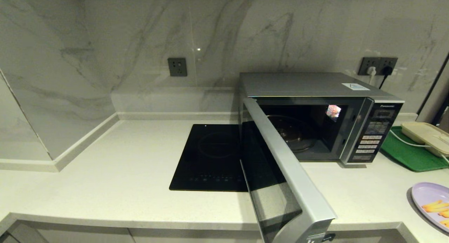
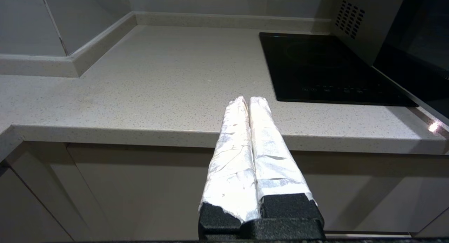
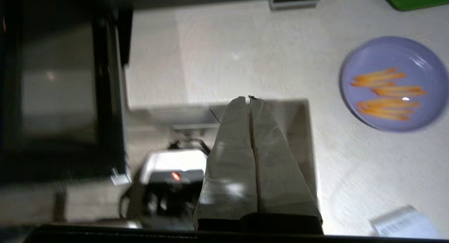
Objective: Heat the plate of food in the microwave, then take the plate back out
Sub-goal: Open the microwave oven
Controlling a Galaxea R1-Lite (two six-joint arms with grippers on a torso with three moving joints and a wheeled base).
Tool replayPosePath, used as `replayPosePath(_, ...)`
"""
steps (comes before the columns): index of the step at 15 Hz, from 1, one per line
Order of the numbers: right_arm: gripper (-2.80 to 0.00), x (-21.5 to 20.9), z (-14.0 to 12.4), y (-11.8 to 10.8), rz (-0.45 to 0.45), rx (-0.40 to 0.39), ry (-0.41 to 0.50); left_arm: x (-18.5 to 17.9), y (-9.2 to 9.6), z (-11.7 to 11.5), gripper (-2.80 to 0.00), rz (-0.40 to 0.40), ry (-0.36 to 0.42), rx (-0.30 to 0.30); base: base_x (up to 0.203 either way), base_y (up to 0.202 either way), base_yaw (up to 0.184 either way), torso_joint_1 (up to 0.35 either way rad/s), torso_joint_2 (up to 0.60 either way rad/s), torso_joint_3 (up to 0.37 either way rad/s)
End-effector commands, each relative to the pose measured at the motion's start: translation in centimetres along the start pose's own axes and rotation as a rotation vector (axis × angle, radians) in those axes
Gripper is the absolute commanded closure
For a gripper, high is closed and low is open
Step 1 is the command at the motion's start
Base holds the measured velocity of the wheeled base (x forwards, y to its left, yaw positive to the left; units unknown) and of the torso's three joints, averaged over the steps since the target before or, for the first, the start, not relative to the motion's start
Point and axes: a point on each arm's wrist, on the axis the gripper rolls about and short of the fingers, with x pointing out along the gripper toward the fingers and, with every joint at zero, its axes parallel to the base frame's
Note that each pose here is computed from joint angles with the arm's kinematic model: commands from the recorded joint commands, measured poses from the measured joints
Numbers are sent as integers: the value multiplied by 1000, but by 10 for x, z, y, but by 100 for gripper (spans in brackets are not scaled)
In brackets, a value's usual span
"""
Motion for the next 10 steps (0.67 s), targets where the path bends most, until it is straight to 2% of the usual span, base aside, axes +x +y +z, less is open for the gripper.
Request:
replayPosePath(1, 0, 58, 18, 11, 129, 50, 85, 0, 0, 0, 0, 2, -1, 0, 0, 0, 0, 0, 0, 0)
replayPosePath(2, 0, 65, 17, 21, 226, 29, 121, 0, 0, 0, 0, 1, -1, -1, 0, 0, 0, 0, 0, 0)
replayPosePath(5, 0, 74, 7, 53, 407, -97, 210, 0, 0, 0, 0, 1, -1, 0, 0, 0, 0, 0, 0, 0)
replayPosePath(8, 0, 72, -15, 81, 543, -286, 284, 0, 0, 0, 0, 2, -1, -1, 0, 0, 0, 0, 0, 0)
replayPosePath(10, 0, 66, -28, 89, 602, -359, 310, 0, 0, 0, 0, 1, -1, -1, 0, 0, 0, 0, 0, 0)
